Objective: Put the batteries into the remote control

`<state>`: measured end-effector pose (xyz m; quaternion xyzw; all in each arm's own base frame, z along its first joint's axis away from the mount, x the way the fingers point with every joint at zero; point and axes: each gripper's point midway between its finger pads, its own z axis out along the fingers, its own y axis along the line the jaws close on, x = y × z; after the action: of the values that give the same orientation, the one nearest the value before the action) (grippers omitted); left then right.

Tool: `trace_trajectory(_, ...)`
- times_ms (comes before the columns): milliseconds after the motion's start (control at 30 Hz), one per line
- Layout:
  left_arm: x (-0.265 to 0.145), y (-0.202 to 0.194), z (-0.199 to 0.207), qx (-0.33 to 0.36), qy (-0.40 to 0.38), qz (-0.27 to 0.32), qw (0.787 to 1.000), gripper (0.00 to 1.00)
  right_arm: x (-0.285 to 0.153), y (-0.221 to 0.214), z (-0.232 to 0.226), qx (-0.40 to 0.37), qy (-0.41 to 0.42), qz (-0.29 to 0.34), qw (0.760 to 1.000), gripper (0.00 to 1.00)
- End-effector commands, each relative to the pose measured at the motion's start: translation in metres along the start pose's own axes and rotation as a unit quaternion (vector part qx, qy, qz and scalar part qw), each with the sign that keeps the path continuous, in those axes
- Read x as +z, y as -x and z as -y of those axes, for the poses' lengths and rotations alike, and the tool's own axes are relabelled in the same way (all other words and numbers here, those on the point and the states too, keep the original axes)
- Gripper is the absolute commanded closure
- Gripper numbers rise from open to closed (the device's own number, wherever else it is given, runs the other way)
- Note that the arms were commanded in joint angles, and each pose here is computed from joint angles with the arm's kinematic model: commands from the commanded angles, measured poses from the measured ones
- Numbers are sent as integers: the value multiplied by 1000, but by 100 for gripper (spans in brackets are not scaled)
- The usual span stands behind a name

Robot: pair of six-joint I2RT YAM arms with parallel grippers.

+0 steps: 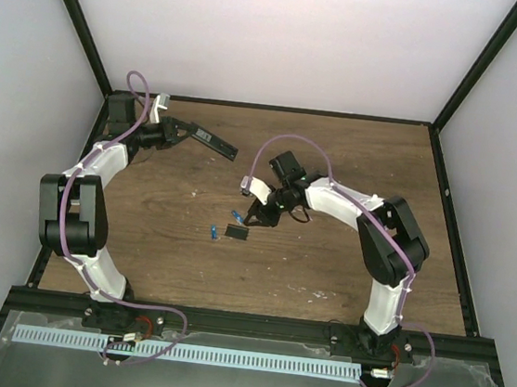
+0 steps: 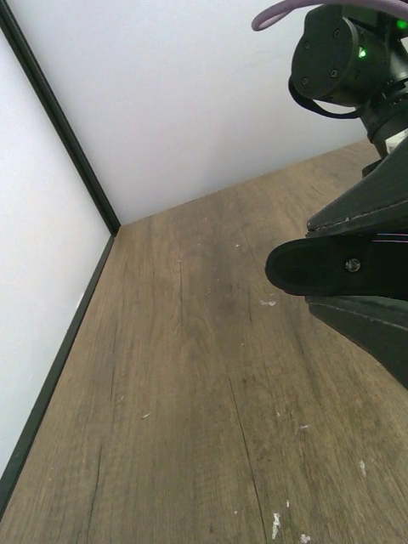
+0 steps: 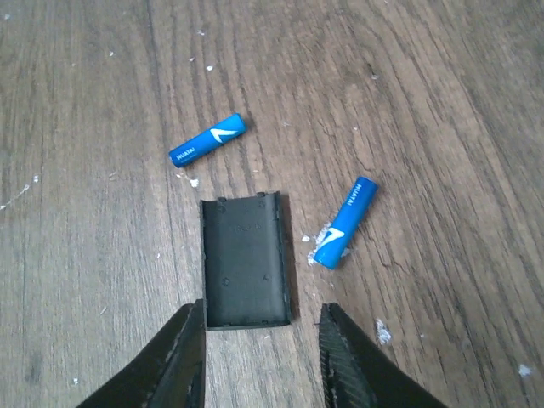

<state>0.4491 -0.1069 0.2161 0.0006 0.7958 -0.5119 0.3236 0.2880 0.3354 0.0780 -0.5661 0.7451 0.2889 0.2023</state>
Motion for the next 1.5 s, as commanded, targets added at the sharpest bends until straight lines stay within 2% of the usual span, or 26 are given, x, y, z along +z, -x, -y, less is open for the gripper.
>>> trace_trajectory(0,-3,4,3,12,-6,5,1000,98,0,12,-21,-36,25,13,999,68)
trace_trajectory(300,-3,7,4,15,-4,7,1000,98,31,2,-37,-46,55,-21,997,65)
trace_trajectory(700,-1,6,1,12,-5,4,1000,98,48,-14,-26,-45,35,-53,997,62)
trace_trajectory(1200,2,12,-2,9,-5,5,1000,98,36,1,-22,-69,9,-32,997,59)
trace_trajectory(1467,3,14,-4,8,-5,5,1000,98,42,-6,-22,-65,14,-40,997,58)
